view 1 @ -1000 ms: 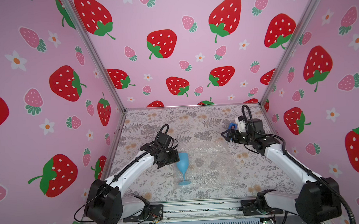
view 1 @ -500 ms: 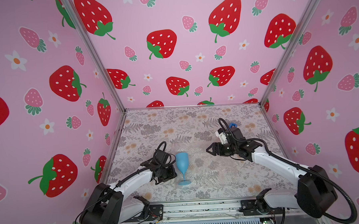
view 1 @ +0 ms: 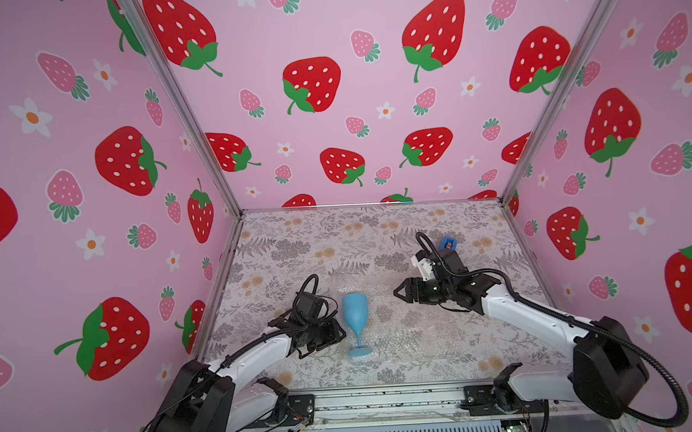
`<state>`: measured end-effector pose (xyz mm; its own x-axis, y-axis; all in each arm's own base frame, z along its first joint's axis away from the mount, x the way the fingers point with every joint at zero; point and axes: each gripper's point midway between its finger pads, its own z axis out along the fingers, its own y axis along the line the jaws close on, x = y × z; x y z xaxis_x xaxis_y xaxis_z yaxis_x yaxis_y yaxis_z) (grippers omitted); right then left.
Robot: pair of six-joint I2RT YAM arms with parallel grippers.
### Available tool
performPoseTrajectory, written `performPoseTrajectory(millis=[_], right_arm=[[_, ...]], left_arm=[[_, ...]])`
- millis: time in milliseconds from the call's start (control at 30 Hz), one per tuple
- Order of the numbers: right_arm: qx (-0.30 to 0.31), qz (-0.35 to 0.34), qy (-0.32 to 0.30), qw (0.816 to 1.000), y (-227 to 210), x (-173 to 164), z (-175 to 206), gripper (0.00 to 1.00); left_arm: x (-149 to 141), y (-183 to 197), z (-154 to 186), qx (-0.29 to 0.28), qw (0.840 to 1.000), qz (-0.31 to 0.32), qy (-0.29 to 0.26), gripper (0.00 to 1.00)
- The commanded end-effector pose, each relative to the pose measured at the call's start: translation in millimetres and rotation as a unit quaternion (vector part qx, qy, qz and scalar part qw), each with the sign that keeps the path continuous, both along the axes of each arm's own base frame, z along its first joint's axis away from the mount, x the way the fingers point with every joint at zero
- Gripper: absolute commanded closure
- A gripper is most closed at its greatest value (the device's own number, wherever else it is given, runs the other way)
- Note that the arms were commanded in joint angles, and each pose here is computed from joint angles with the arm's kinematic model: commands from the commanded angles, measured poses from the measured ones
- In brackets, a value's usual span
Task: Wrap wine glasses in bubble wrap
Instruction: Wrap the wine glass in bubble wrap.
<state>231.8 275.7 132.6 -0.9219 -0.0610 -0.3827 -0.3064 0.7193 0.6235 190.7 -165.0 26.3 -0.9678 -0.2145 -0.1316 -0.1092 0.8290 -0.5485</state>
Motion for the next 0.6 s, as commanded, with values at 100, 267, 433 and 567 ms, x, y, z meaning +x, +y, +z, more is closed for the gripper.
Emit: performPoseTrajectory(millis=[100, 267, 433, 567], right_arm=[[-0.009, -0.011, 0.009, 1.0, -3.4, -2.9, -8.8, 0.32], [-0.002, -0.008, 0.017, 1.0, 2.0, -3.9, -12.4, 0.33], [0.003, -0.004, 0.02, 1.0, 7.2, -6.1, -14.4, 0.36], [0.003, 0.0, 0.025, 1.0, 10.5, -7.9, -16.6, 0.37]], left_arm=[[-6.2, 7.8, 2.5, 0.011, 1.0, 0.002, -0.006, 0.56], [-2.6, -4.8, 7.7, -0.027, 0.999, -0.007, -0.017, 0.55], [0.6, -7.1, 4.2, -0.032, 0.999, -0.007, -0.021, 0.55], [2.0, -10.2, 3.0, -0.04, 0.999, -0.009, -0.021, 0.64]])
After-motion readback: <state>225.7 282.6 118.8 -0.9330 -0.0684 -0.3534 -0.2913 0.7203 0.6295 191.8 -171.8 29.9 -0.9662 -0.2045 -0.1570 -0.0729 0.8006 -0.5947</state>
